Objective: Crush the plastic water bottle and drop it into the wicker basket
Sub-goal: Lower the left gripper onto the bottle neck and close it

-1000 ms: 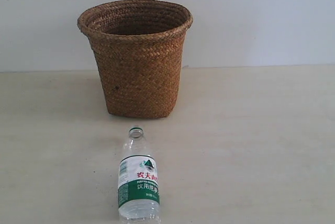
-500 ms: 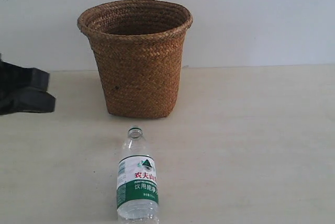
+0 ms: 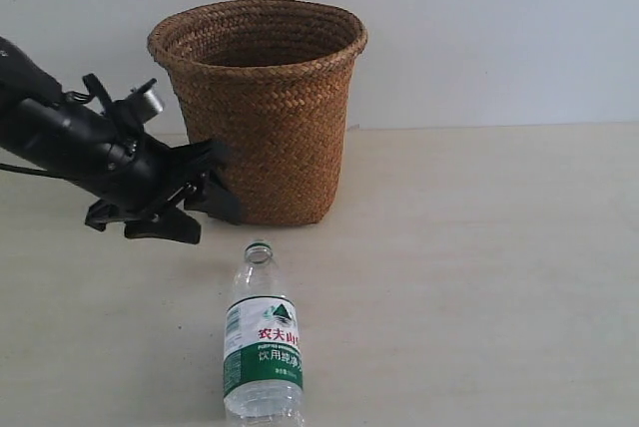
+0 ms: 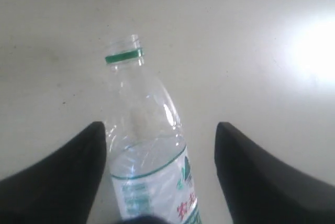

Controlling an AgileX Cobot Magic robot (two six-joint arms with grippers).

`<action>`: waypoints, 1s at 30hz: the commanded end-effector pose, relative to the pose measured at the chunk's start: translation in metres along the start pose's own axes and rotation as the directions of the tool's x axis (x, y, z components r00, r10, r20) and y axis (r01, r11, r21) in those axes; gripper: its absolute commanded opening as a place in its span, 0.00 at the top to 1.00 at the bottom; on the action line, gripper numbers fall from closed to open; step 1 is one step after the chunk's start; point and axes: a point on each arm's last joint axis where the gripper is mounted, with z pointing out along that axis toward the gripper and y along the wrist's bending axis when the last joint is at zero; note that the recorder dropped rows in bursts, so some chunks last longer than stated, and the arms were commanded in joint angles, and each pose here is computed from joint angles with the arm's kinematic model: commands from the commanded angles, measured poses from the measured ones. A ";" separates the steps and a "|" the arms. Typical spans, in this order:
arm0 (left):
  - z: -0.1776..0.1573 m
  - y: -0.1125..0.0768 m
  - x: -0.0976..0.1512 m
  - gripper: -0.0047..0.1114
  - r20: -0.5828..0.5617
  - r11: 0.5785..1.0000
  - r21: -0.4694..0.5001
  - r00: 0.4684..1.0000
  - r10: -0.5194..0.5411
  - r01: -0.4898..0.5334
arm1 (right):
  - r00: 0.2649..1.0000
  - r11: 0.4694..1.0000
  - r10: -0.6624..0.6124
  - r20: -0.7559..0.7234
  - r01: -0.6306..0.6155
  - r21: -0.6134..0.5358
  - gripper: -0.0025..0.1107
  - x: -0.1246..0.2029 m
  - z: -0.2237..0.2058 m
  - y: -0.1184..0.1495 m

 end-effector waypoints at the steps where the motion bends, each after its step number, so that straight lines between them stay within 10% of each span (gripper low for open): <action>1: 0.026 -0.002 -0.011 0.47 -0.022 1.000 0.021 1.000 0.008 -0.007 | 1.000 1.000 -0.009 0.003 0.009 0.005 0.98 0.001 0.000 0.000; 30: 0.097 0.022 -0.028 0.47 -0.045 0.994 -0.102 0.999 0.028 -0.032 | 1.000 1.000 -0.009 0.003 0.009 0.005 0.98 0.001 0.000 0.000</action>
